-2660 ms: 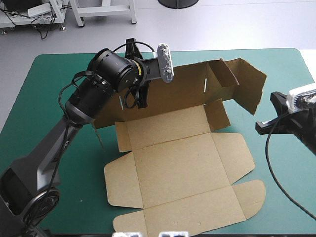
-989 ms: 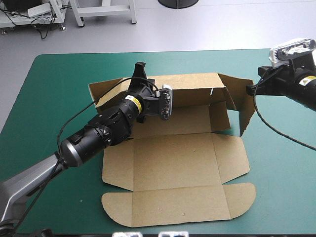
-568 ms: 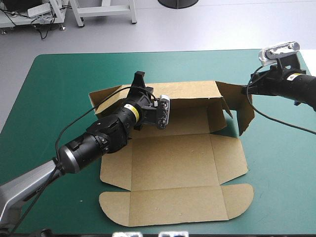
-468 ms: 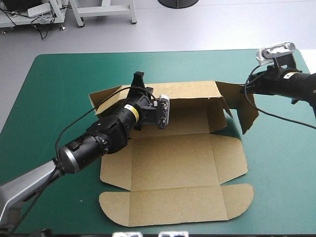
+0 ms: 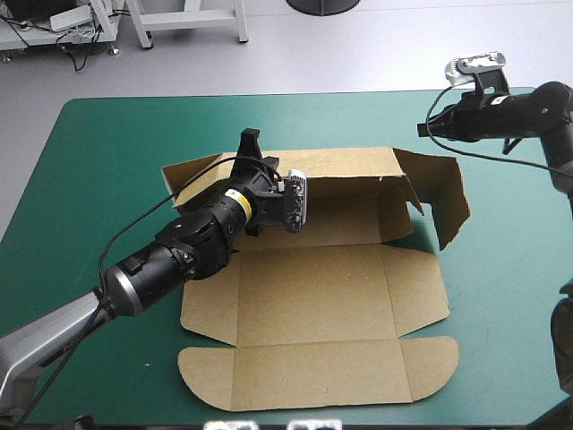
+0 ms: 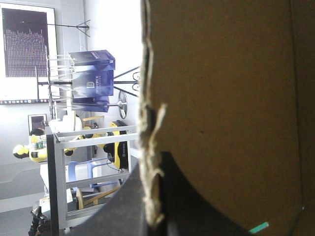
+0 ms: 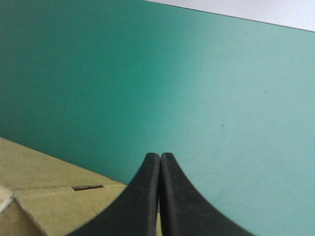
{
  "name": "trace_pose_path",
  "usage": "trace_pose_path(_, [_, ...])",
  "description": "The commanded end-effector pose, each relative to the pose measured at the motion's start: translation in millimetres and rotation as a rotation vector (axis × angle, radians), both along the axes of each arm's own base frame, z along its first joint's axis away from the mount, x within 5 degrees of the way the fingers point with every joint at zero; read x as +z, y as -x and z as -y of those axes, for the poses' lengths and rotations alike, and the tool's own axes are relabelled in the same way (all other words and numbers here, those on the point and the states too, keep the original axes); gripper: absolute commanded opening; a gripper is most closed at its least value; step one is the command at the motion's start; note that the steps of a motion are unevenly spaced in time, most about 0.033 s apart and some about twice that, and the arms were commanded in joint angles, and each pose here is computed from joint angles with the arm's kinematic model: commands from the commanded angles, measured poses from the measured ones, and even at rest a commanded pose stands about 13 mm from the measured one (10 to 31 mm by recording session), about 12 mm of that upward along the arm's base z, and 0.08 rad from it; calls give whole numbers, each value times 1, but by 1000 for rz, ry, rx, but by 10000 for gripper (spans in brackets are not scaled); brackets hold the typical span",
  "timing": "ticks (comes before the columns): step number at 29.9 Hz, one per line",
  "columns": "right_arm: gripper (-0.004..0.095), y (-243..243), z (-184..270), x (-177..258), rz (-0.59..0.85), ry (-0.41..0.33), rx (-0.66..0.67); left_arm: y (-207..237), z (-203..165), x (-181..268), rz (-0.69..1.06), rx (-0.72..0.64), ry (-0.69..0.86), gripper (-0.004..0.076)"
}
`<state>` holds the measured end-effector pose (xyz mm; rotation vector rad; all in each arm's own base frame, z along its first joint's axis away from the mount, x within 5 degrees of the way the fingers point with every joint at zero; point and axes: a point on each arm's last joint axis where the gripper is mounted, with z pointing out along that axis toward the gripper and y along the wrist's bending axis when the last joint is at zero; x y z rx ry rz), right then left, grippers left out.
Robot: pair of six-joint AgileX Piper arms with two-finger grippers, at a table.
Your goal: Fold the box
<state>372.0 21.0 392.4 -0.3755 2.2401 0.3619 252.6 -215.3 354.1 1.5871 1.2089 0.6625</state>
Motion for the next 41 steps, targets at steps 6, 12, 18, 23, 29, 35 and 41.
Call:
trace_pose_path(6, [-20,-14,-8,-5,-111,-62,93,-4,-16,27,63,12,121,-9])
trace_pose_path(12, [-20,-5,-12,-11,-211,-58,166,-10,-21,29,81,-5,144,-9])
trace_pose_path(18, [-20,-1,-17,-20,-260,-101,225,-18,-16,19,74,-18,108,-9])
trace_pose_path(23, [-20,1,-19,-38,-277,-115,275,-23,-11,9,55,-18,86,-9])
trace_pose_path(29, [-20,9,-20,-65,-236,-114,277,-24,-10,7,51,-19,80,-9])
trace_pose_path(35, [-20,26,-24,-85,-91,-133,308,-24,-10,7,56,-23,70,-9])
trace_pose_path(41, [-20,42,-26,-101,3,-118,351,-24,-11,-1,80,-43,-10,-9])
